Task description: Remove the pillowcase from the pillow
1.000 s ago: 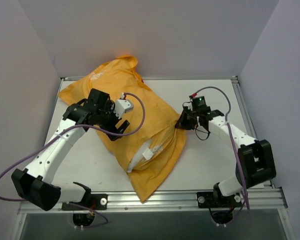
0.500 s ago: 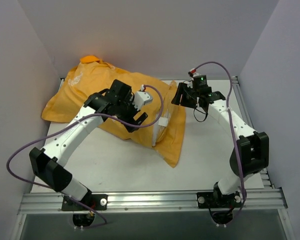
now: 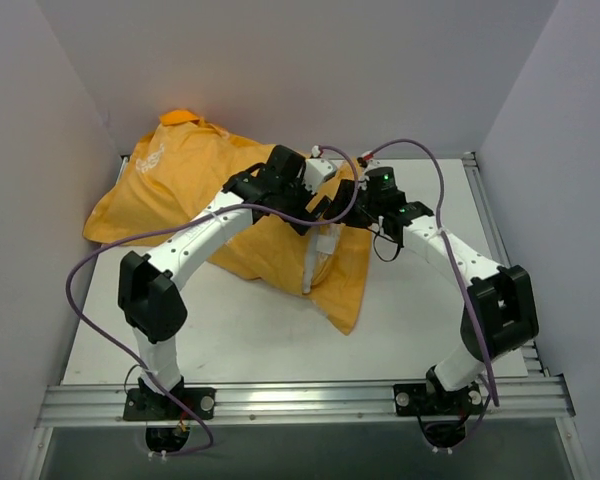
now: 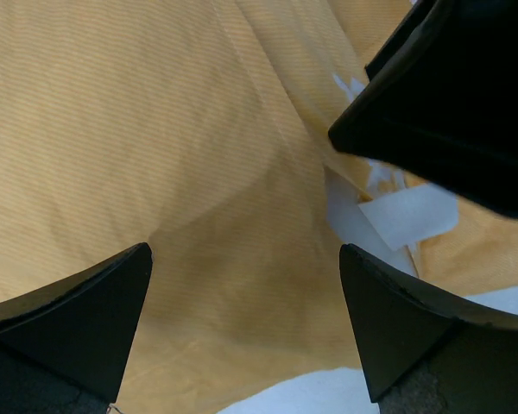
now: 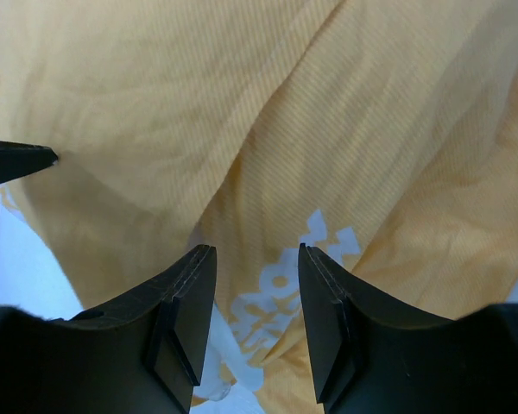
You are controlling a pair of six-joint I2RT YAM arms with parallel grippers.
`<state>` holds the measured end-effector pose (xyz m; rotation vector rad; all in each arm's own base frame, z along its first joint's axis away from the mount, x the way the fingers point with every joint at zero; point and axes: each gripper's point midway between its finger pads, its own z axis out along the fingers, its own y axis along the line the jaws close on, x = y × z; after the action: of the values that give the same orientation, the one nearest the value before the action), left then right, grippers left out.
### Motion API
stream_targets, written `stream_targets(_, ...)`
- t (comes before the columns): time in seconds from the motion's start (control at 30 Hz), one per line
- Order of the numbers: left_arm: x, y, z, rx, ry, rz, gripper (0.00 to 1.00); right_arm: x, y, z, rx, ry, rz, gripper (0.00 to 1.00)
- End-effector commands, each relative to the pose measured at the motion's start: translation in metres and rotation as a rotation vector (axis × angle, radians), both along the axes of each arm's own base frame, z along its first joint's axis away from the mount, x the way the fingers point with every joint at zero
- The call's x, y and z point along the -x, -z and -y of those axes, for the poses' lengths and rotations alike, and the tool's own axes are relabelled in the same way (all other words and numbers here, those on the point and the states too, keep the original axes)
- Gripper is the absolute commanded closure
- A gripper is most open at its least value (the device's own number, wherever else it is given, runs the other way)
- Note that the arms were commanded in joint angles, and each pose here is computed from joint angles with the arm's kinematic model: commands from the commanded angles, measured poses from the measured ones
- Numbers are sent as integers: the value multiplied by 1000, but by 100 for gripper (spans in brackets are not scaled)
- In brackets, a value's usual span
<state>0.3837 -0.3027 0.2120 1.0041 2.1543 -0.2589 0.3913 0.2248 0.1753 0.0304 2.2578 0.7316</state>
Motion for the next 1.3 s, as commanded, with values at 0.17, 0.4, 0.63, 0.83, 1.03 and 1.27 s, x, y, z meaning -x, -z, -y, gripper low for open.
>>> stream_targets(0.17, -30, -4, 9, -38, -93, 131, 59, 4, 10, -36, -63, -70, -5, 57)
stream_targets(0.4, -26, -19, 1, -10, -105, 172, 98, -5, 34, -35, -23, -11, -39, 59)
stream_targets(0.63, -30, -14, -23, -91, -124, 212, 98, -15, 58, 13, 113, 202, -88, 95)
stream_targets(0.83, -29, -14, -68, -168, -150, 258, 98, -19, 69, 75, 108, 348, -124, 100)
stream_targets(1.03, -35, -18, -131, -227, -228, 294, 98, -15, 96, 117, 133, 426, -179, 100)
stream_targets(1.27, -22, -26, -183, -222, -276, 265, 98, -14, 145, 105, 95, 366, -268, 100)
